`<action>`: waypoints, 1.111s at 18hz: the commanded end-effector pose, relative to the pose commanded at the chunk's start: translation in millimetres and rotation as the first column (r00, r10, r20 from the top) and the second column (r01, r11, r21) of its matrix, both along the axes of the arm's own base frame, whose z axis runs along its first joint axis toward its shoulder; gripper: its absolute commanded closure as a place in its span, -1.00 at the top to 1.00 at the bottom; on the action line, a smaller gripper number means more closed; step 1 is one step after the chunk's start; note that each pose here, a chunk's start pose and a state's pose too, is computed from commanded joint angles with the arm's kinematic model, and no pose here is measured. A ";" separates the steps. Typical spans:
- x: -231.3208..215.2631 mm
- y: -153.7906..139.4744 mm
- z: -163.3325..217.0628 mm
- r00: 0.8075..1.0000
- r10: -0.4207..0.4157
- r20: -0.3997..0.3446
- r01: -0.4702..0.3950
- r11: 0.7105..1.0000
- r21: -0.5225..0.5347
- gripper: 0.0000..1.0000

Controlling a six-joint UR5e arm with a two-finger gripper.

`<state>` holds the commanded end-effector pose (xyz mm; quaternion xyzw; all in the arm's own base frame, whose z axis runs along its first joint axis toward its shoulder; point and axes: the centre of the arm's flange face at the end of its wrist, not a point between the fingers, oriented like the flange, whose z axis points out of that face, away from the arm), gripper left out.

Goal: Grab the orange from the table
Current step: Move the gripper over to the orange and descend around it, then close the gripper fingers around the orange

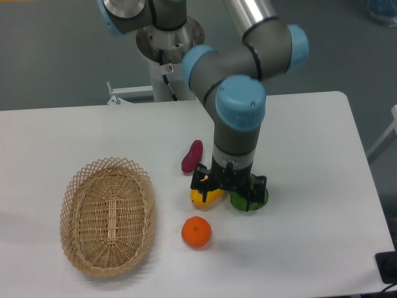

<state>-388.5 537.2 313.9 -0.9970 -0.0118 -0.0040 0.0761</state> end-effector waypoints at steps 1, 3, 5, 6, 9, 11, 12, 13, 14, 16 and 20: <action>-0.2 0.4 -2.6 1.000 -0.008 -0.001 0.008 1.000 0.002 1.00; 4.8 5.4 -15.0 1.000 -0.011 0.009 0.011 1.000 0.010 1.00; 19.2 18.2 -35.0 0.999 -0.037 0.002 0.037 0.999 0.019 1.00; 19.5 20.5 -43.9 0.999 -0.040 -0.013 0.040 0.999 0.030 1.00; 27.4 20.8 -58.5 0.999 -0.049 -0.023 0.049 0.998 0.035 1.00; 28.4 21.4 -60.0 0.998 -0.055 -0.029 0.056 0.998 0.041 1.00; 27.6 22.1 -64.4 0.998 -0.058 -0.027 0.059 0.997 0.039 1.00; 25.7 23.8 -66.6 0.998 -0.058 -0.028 0.059 0.998 0.038 1.00; 24.5 25.0 -71.2 0.998 -0.058 -0.024 0.058 0.998 0.034 1.00; 27.6 24.0 -77.3 0.998 -0.057 -0.017 0.058 0.998 0.023 1.00; 38.7 31.4 -87.2 0.998 -0.067 -0.002 0.067 0.998 0.012 1.00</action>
